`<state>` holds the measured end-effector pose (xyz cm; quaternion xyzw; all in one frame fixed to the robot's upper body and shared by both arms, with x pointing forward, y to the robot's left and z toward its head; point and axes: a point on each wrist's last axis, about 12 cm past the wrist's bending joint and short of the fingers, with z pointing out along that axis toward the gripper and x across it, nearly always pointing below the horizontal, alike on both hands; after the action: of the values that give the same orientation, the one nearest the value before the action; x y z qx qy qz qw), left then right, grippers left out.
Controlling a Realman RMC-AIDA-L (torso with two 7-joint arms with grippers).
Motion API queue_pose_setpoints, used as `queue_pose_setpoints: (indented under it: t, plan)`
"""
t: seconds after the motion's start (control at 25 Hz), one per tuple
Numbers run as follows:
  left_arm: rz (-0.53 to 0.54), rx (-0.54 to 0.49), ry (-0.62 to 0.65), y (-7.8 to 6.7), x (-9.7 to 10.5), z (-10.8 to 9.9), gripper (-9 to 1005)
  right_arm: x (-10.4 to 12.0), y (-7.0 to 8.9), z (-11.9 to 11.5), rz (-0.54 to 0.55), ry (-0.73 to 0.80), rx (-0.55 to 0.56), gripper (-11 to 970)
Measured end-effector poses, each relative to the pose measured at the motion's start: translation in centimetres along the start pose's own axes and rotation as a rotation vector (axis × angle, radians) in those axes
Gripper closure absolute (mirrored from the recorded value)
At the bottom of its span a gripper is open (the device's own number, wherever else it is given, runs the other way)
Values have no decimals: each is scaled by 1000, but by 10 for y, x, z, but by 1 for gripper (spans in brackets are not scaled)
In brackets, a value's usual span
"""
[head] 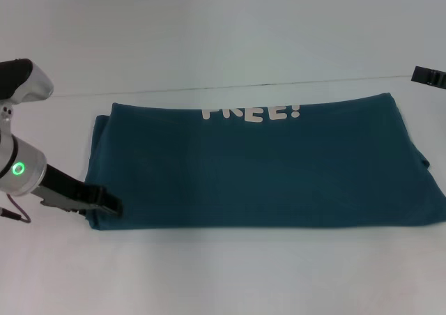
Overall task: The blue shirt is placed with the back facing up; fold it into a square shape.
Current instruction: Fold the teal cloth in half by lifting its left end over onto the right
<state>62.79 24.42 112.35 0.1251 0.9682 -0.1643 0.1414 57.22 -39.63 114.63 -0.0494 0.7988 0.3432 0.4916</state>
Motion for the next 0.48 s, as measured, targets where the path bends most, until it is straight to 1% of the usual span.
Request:
queue_pose_setpoints:
  t: [0.08, 0.48]
  plan:
    - [-2, -3, -3, 1, 0, -1, 192, 0, 0, 0, 0, 0, 0, 55]
    - [-7, -10, 2, 3, 1, 0, 681, 1, -1, -1, 0, 0, 2, 55]
